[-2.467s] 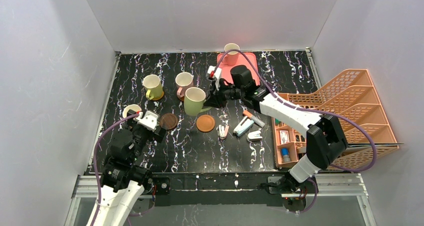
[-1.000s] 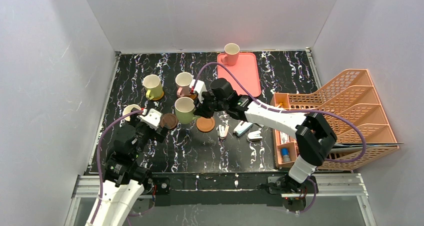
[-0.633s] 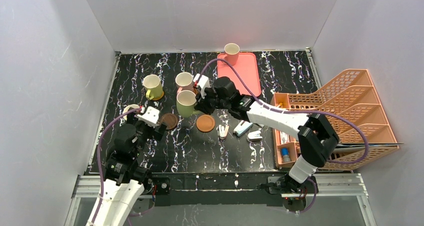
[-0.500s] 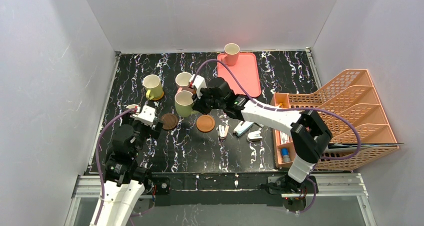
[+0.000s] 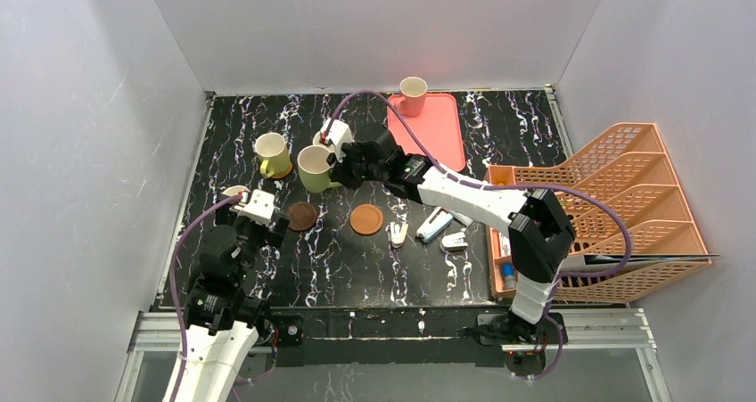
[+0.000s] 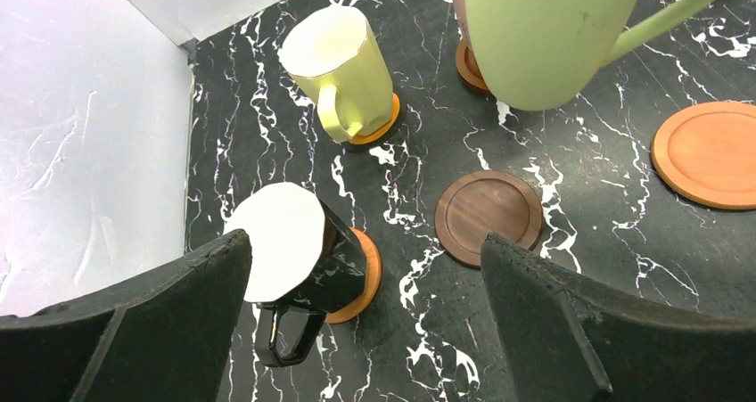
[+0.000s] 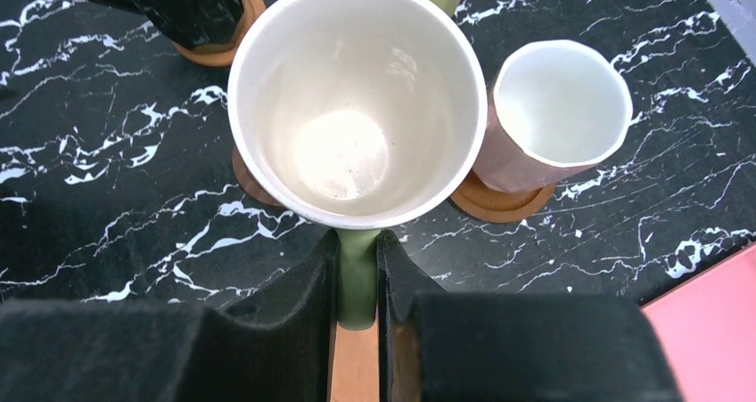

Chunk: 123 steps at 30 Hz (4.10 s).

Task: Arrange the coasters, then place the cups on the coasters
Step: Place the cup on the coaster.

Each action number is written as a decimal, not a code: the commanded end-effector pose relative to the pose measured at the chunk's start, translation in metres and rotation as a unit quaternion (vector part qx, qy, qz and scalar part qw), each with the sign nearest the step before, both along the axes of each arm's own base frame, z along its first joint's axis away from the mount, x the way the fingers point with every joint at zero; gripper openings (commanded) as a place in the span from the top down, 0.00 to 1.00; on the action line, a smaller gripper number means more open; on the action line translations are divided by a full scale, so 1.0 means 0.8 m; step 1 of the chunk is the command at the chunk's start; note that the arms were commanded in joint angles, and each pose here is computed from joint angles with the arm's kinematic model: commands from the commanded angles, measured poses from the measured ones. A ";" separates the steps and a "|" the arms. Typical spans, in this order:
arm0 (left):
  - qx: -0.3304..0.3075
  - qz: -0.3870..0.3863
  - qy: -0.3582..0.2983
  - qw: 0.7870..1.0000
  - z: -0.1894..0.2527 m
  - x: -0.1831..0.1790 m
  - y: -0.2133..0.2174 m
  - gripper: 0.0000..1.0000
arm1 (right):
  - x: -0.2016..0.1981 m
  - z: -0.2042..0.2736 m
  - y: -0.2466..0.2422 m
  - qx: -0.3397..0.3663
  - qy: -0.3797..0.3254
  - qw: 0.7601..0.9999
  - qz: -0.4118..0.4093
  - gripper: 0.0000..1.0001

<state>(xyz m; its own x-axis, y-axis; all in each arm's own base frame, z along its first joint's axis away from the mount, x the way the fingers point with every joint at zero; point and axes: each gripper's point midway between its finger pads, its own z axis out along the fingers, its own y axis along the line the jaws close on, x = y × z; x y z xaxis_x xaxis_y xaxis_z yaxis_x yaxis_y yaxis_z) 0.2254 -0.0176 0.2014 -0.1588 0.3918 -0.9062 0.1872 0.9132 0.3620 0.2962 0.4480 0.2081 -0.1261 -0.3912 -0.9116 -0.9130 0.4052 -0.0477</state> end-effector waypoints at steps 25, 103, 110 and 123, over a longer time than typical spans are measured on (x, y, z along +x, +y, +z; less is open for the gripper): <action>-0.003 0.011 -0.018 1.000 0.008 0.000 0.006 0.02 | -0.021 0.021 0.049 0.087 -0.045 0.995 -0.033 0.99; -0.002 0.010 -0.016 1.000 0.006 0.000 0.005 0.02 | -0.040 -0.084 0.098 0.017 -0.037 0.997 0.059 0.99; -0.002 0.010 -0.016 1.000 0.006 0.000 0.005 0.02 | -0.041 -0.091 0.099 0.007 -0.036 0.997 0.063 0.99; -0.002 0.009 -0.017 1.000 0.007 -0.001 0.005 0.02 | -0.042 -0.089 0.096 0.005 -0.038 0.997 0.064 0.86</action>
<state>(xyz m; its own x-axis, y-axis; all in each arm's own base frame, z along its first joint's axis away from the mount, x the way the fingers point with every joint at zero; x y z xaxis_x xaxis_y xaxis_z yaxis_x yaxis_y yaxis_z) 0.2253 -0.0154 0.2073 -0.1369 0.3865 -0.9121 0.1670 0.9166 0.3634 0.2577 0.5057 0.1008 -0.0687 -0.4723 -0.8788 -0.9497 0.3009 -0.0874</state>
